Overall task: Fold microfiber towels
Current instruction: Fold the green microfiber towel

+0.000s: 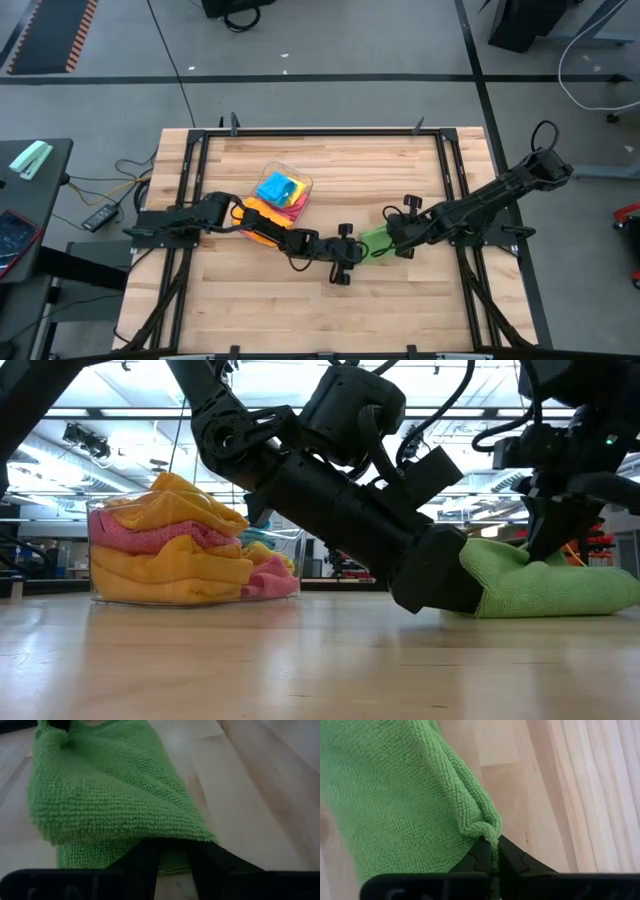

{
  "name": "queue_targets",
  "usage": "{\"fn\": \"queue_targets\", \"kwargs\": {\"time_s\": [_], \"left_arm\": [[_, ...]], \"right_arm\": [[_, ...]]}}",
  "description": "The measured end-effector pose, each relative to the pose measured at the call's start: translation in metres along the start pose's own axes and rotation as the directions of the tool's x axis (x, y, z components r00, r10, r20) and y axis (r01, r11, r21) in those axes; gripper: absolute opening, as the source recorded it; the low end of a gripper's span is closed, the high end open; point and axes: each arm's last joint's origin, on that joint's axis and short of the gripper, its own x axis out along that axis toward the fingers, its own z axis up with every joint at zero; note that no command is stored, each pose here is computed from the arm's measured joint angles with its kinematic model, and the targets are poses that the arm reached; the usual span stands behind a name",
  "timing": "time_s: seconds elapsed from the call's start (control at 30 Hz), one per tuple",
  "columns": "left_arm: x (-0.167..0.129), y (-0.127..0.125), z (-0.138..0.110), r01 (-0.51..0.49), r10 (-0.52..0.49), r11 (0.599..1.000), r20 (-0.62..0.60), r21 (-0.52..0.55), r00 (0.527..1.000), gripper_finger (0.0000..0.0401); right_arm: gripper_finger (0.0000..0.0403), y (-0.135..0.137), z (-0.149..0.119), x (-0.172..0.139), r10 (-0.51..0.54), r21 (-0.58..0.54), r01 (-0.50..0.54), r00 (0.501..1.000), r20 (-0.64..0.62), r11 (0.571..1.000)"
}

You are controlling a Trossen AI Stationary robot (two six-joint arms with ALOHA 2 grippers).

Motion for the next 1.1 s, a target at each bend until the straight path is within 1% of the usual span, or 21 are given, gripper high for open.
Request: {"fn": "queue_targets", "kwargs": {"time_s": [0.1,0.2,0.27,0.37,0.43,0.5,0.6,0.67,0.83,0.9,0.93,1.03,1.1], "left_arm": [[0.0,0.0,0.0,0.0,0.0,1.0,0.0,-0.011,1.0,0.0107],[0.0,0.0,0.0,0.0,0.0,1.0,-0.001,-0.016,1.0,0.0107],[0.0,0.0,0.0,0.0,0.0,1.0,-0.001,-0.016,1.0,0.0107],[0.0,0.0,0.0,0.0,0.0,1.0,0.002,-0.021,1.0,0.0107],[0.0,0.0,0.0,0.0,0.0,1.0,0.002,-0.027,1.0,0.0107],[0.0,0.0,0.0,0.0,0.0,0.999,0.003,-0.041,1.0,0.0107],[0.0,0.0,0.001,0.0,0.0,0.999,0.004,-0.043,1.0,0.0107],[0.0,0.0,0.001,0.0,0.0,0.999,0.004,-0.046,1.0,0.0107],[0.0,0.001,0.001,0.0,0.001,0.997,0.005,-0.076,1.0,0.0107],[0.0,0.001,0.001,0.0,0.001,0.997,0.005,-0.078,1.0,0.0107],[0.0,0.001,0.001,0.0,0.001,0.997,0.005,-0.076,1.0,0.0107],[0.0,0.001,0.001,0.0,0.001,0.997,0.006,-0.074,1.0,0.0107],[0.0,0.001,0.001,0.0,0.001,0.997,0.007,-0.074,1.0,0.0107]], "right_arm": [[0.0039,-0.001,0.0,0.001,0.013,-0.001,-0.013,1.0,-0.016,1.0],[0.0083,-0.003,-0.001,0.0,0.023,-0.001,-0.023,0.999,-0.034,1.0],[0.0114,-0.006,0.001,-0.007,0.023,-0.01,-0.024,0.998,-0.058,1.0],[0.0147,-0.009,0.009,-0.027,0.037,0.003,-0.037,0.999,-0.016,0.999],[0.0159,-0.006,0.013,-0.04,0.075,-0.027,-0.074,0.996,0.043,0.997],[0.0165,0.001,0.015,-0.051,0.15,-0.094,-0.137,0.979,0.139,0.986],[0.0167,0.017,0.016,-0.056,0.263,-0.175,-0.219,0.92,0.292,0.96],[0.0165,0.026,0.012,-0.048,0.302,-0.199,-0.246,0.891,0.338,0.949],[0.0157,0.037,-0.007,-0.011,0.323,-0.195,-0.266,0.868,0.378,0.944],[0.0156,0.037,-0.012,0.001,0.31,-0.191,-0.254,0.868,0.389,0.948],[0.0156,0.035,-0.014,0.006,0.284,-0.173,-0.234,0.877,0.388,0.957],[0.0156,0.023,-0.015,0.017,0.168,-0.064,-0.155,0.905,0.39,0.986],[0.0156,0.015,-0.014,0.023,0.126,-0.012,-0.131,0.917,0.378,0.991]]}}
